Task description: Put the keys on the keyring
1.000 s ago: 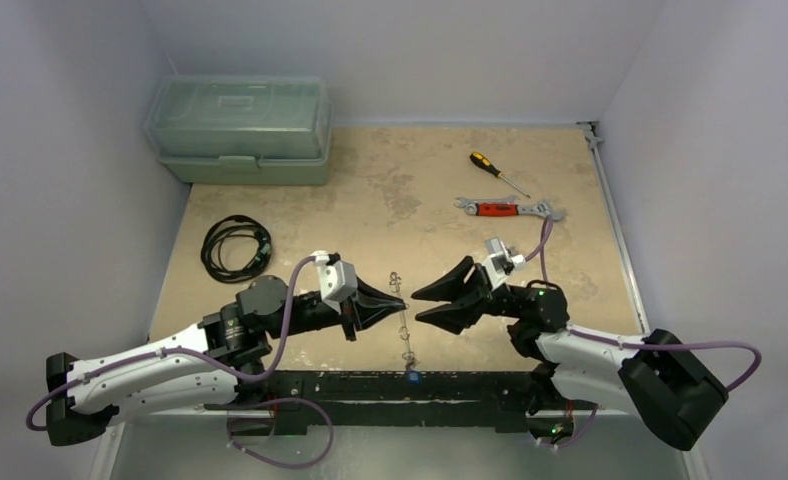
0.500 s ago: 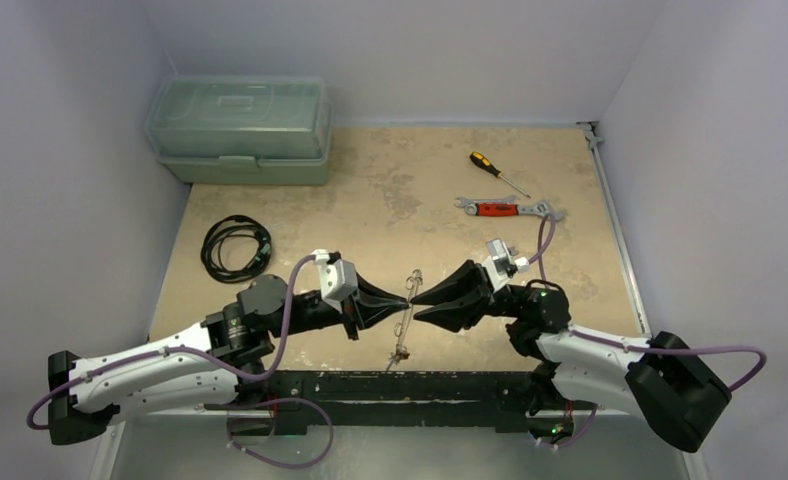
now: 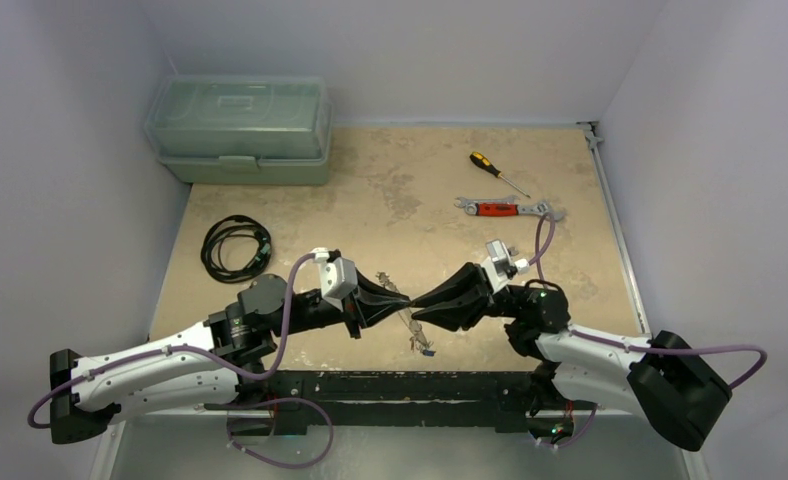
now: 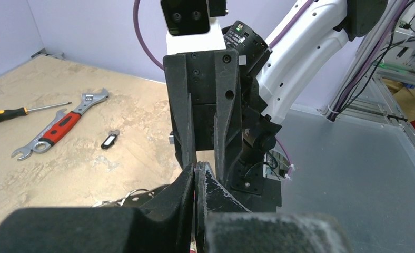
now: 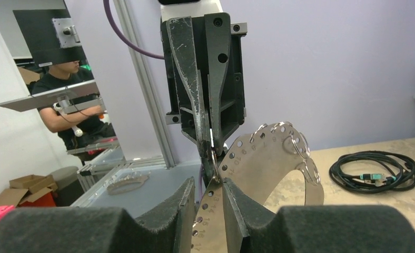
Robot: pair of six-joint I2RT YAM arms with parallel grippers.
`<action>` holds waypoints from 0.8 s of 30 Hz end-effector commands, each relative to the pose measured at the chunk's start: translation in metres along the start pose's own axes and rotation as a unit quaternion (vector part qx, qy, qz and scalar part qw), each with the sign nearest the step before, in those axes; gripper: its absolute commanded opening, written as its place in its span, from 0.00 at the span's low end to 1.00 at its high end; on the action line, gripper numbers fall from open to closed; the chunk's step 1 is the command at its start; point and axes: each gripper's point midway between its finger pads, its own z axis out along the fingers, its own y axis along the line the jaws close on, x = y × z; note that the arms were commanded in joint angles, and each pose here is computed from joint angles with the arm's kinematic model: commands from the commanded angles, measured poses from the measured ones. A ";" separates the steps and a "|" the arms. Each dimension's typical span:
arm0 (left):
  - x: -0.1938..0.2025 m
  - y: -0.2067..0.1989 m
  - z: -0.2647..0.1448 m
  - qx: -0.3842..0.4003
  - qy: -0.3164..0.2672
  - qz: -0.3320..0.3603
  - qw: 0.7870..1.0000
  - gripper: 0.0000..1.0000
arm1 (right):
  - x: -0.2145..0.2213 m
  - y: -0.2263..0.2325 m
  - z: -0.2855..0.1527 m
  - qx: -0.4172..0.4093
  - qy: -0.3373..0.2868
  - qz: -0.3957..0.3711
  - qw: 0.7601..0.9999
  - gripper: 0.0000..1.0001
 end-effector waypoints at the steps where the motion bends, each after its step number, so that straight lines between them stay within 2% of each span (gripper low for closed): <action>1: -0.022 -0.006 0.002 0.011 -0.045 -0.003 0.999 0.00 | -0.059 0.045 0.006 -0.086 -0.107 -0.136 0.981 0.27; 10: -0.021 -0.005 0.002 0.009 -0.047 -0.004 0.999 0.00 | -0.062 0.046 0.007 -0.084 -0.115 -0.137 0.980 0.19; 20: -0.020 -0.005 0.000 0.008 -0.046 -0.003 0.999 0.00 | -0.066 0.051 0.007 -0.088 -0.122 -0.135 0.979 0.19; 24: -0.020 -0.005 -0.001 0.007 -0.048 -0.003 0.999 0.00 | -0.066 0.051 0.007 -0.088 -0.121 -0.134 0.980 0.15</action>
